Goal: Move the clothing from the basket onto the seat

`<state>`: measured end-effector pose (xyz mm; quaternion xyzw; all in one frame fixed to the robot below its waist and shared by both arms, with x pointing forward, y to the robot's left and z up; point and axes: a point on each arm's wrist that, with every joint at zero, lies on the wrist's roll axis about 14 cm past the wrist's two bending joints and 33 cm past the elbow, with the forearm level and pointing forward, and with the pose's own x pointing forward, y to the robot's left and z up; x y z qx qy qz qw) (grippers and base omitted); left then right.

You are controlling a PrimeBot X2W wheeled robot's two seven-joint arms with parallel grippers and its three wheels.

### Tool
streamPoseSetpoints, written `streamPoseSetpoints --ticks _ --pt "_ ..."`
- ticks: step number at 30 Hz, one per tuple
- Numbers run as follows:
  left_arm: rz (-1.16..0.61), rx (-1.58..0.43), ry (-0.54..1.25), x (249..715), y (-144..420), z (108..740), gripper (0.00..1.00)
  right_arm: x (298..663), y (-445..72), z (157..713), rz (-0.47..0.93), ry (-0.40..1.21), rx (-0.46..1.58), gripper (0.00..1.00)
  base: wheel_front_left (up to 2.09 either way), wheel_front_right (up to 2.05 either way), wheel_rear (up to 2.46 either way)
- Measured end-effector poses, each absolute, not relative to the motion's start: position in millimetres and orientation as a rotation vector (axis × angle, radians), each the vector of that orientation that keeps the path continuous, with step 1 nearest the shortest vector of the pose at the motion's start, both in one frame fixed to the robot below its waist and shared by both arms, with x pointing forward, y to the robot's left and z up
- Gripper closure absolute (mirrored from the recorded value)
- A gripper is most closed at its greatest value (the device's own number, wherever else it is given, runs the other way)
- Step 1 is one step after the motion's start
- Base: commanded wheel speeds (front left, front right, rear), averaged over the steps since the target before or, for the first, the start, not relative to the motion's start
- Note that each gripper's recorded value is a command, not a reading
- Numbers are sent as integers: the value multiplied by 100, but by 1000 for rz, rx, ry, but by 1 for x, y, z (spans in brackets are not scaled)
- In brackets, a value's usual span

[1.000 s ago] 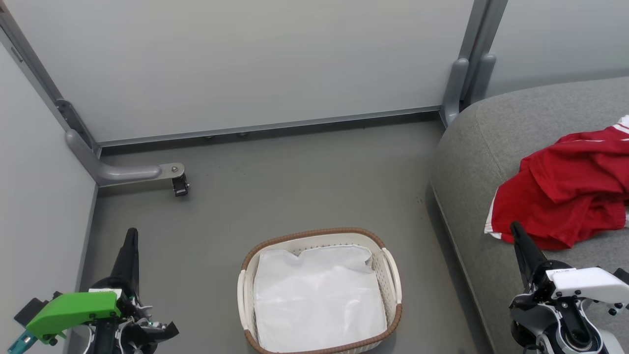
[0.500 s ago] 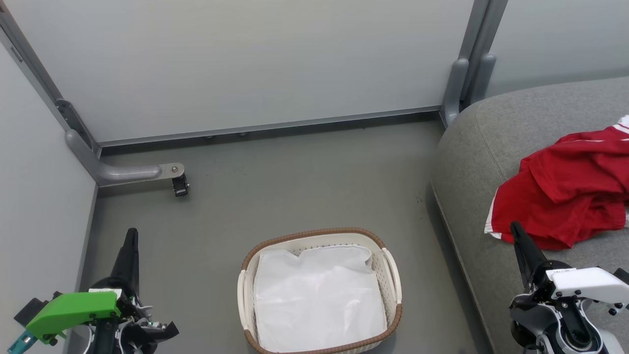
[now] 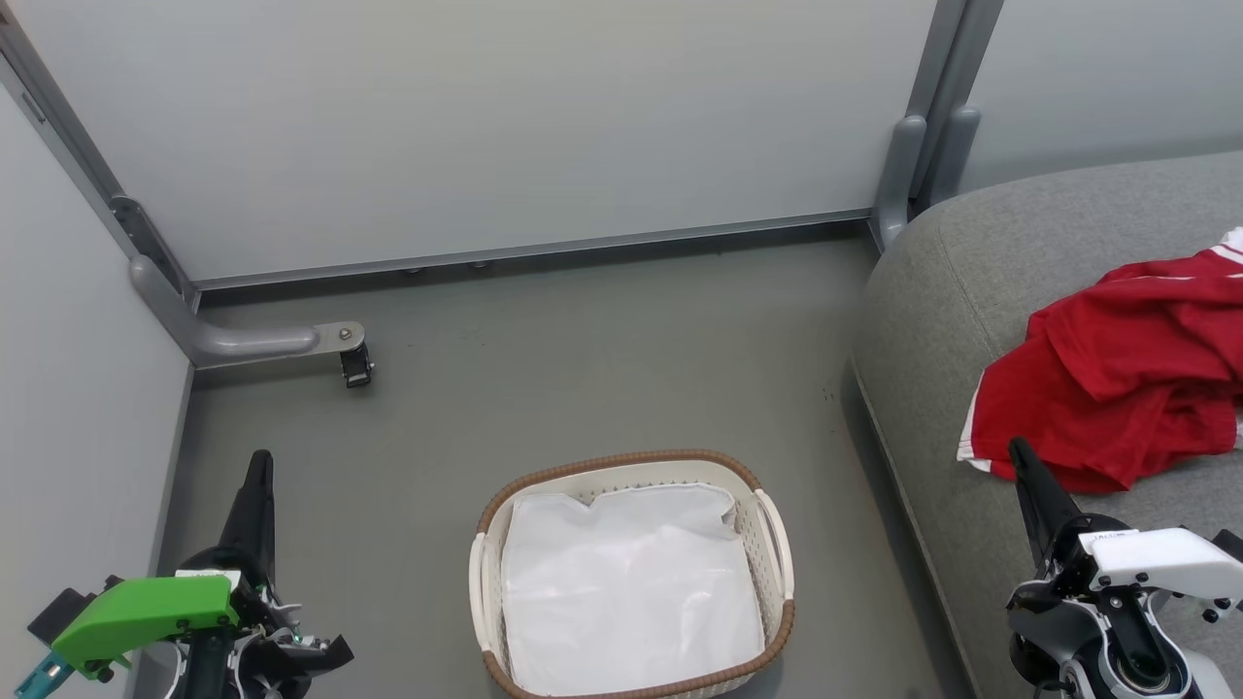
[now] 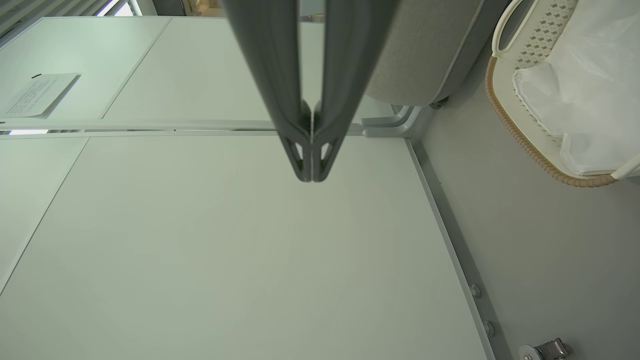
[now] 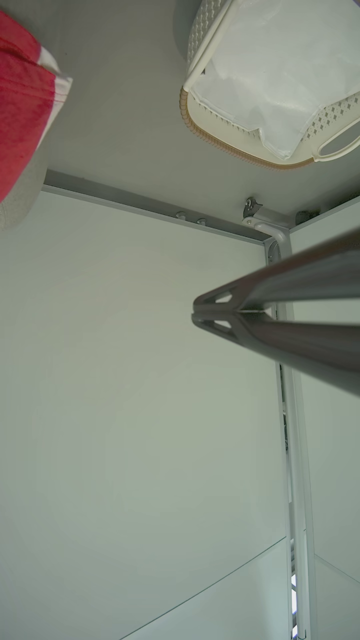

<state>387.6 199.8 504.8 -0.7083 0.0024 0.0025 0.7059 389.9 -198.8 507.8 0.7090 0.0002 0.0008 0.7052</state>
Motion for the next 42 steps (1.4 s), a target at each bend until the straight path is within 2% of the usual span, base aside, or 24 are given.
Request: streamPoseSetpoints --ticks 42 --pt "6 -1574 6 388 200 505 100 390 -199 508 2 1 1576 100 0 0 0"
